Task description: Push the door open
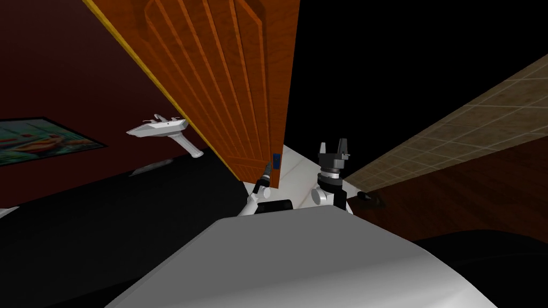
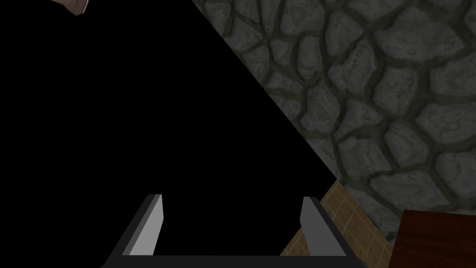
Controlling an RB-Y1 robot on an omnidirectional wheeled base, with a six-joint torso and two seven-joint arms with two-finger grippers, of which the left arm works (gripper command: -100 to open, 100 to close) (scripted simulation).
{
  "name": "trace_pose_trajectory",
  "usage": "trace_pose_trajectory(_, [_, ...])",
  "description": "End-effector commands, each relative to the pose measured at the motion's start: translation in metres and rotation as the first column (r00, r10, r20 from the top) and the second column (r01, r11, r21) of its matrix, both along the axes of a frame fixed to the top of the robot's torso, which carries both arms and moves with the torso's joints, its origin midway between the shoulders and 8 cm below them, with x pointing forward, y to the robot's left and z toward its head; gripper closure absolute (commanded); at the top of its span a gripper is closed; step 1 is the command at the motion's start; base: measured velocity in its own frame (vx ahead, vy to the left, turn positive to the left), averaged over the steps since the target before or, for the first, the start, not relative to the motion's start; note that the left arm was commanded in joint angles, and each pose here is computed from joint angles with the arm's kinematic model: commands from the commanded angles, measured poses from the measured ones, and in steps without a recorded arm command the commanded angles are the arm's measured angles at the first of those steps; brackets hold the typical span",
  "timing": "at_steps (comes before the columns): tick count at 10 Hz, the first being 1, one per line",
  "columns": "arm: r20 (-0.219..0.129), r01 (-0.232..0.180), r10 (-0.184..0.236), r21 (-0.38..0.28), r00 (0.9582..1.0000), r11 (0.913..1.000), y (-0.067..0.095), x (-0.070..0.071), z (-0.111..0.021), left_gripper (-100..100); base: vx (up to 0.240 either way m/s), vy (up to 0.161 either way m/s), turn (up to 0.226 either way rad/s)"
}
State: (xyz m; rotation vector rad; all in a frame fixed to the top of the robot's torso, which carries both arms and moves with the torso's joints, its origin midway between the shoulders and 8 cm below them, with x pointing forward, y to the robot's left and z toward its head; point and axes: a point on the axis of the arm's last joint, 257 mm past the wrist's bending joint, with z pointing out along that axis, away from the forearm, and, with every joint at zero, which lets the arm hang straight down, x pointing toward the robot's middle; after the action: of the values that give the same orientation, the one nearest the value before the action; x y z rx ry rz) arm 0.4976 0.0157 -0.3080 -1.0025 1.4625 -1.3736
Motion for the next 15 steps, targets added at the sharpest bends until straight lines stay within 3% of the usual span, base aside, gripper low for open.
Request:
trace_pose_trajectory(1, [0.0,-0.002,0.002,-0.013,1.0,0.9999,-0.005,0.002,0.003,-100,0.183,-0.125,-0.015])
trace_pose_trajectory(3, [0.0,-0.002,0.002,-0.046,1.0,0.9989,-0.018,0.003,0.01,-100,0.166,-0.111,-0.019])
trace_pose_trajectory(4, [0.0,-0.002,0.002,-0.036,1.0,0.9993,-0.014,0.001,0.009,-100,0.059,-0.054,0.003])
trace_pose_trajectory(5, [0.0,-0.002,0.002,-0.036,1.0,0.9993,-0.014,0.001,0.009,100,-0.006,0.006,0.003])
trace_pose_trajectory(10, [0.0,-0.002,0.002,-0.036,1.0,0.9993,-0.014,0.001,0.009,100,-0.013,0.01,-0.004])
trace_pose_trajectory(15, [0.004,-0.031,0.031,0.002,0.9995,0.9995,0.005,-0.016,-0.001,100,0.148,-0.063,0.096])
